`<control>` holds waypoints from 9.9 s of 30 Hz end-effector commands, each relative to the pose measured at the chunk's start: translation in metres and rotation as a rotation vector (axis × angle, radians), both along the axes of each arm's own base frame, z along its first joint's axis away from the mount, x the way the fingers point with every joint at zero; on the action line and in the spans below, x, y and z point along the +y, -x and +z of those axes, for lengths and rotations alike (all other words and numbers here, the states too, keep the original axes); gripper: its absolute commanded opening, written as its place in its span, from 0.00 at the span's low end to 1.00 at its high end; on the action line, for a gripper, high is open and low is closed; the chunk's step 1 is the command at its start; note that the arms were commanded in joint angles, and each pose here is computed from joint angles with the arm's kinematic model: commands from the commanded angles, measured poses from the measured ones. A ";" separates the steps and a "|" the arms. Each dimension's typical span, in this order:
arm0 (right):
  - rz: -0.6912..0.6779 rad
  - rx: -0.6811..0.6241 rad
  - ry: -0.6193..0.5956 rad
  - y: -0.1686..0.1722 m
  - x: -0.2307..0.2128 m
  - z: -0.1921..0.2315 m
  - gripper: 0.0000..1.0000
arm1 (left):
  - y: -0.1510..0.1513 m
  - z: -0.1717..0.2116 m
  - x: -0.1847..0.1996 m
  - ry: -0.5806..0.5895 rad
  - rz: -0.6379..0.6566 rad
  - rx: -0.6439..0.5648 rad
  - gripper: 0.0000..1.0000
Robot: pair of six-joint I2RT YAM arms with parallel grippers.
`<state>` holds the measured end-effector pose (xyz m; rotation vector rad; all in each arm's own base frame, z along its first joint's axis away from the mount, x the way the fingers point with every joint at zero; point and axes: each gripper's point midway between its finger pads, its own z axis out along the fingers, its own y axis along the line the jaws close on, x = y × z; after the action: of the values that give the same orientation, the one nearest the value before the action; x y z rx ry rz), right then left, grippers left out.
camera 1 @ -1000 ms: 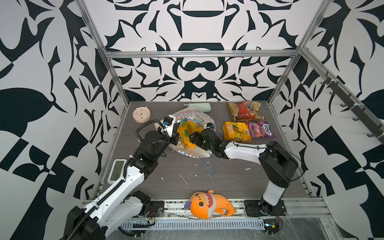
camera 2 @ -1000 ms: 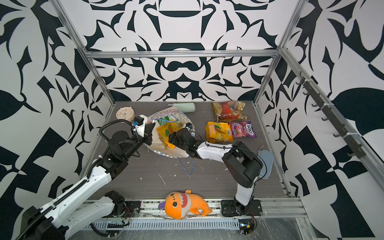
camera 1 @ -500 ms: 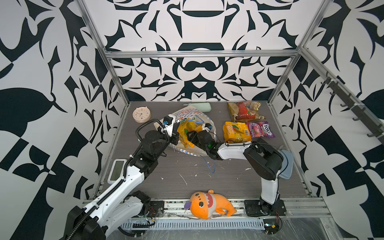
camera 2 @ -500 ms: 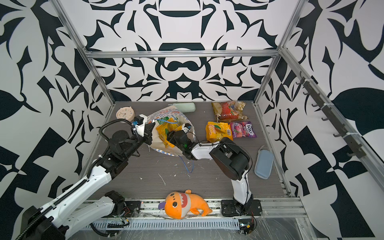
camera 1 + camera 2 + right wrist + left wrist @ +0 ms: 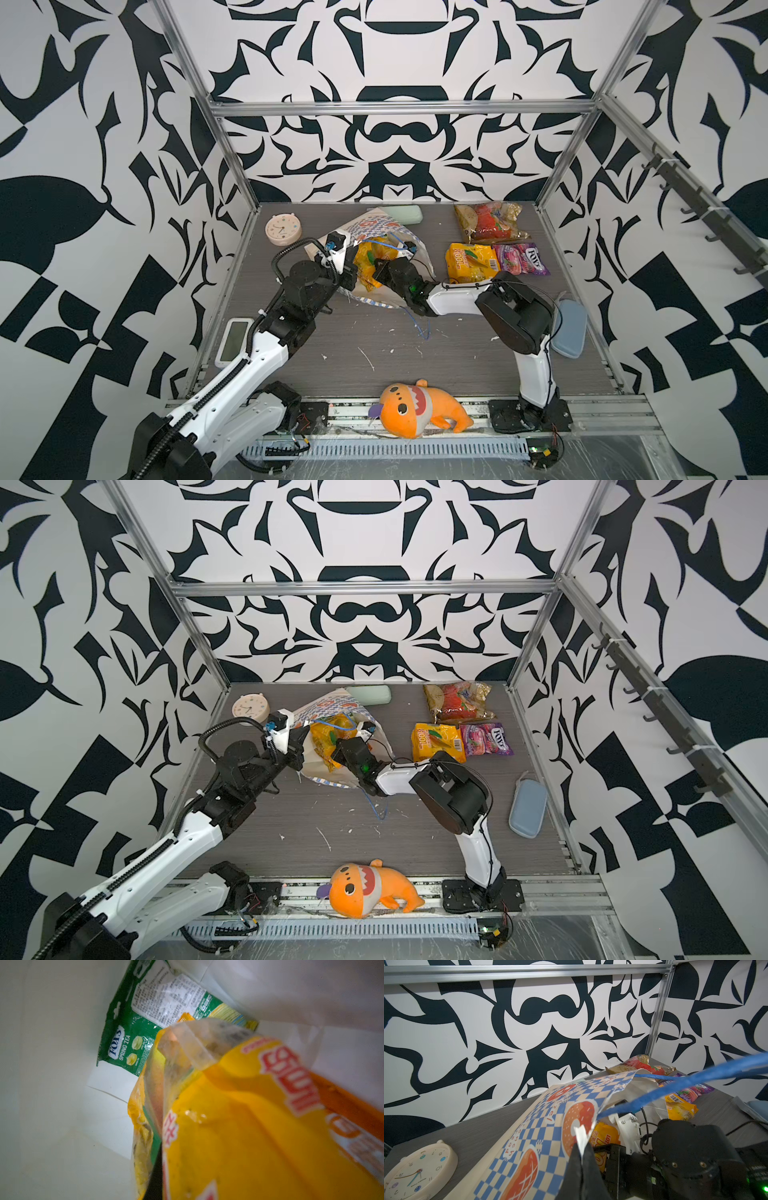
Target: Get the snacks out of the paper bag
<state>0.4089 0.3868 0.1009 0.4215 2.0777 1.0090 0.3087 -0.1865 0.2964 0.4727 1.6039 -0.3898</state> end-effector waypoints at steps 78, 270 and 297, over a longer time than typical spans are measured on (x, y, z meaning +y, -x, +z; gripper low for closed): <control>0.063 -0.128 0.260 0.059 -0.315 0.213 0.00 | -0.045 0.030 0.050 0.019 0.342 -0.038 0.00; -0.004 0.175 0.150 0.007 -0.056 -0.019 0.48 | -0.008 -0.003 -0.004 0.105 -0.037 0.048 0.00; 0.039 0.005 -0.150 -0.043 -0.019 -0.011 0.29 | -0.007 0.006 -0.007 0.131 -0.052 0.034 0.00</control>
<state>0.4309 0.3625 0.0508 0.4534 2.1639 1.0913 0.3192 -0.1935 0.2849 0.4371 1.6438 -0.5011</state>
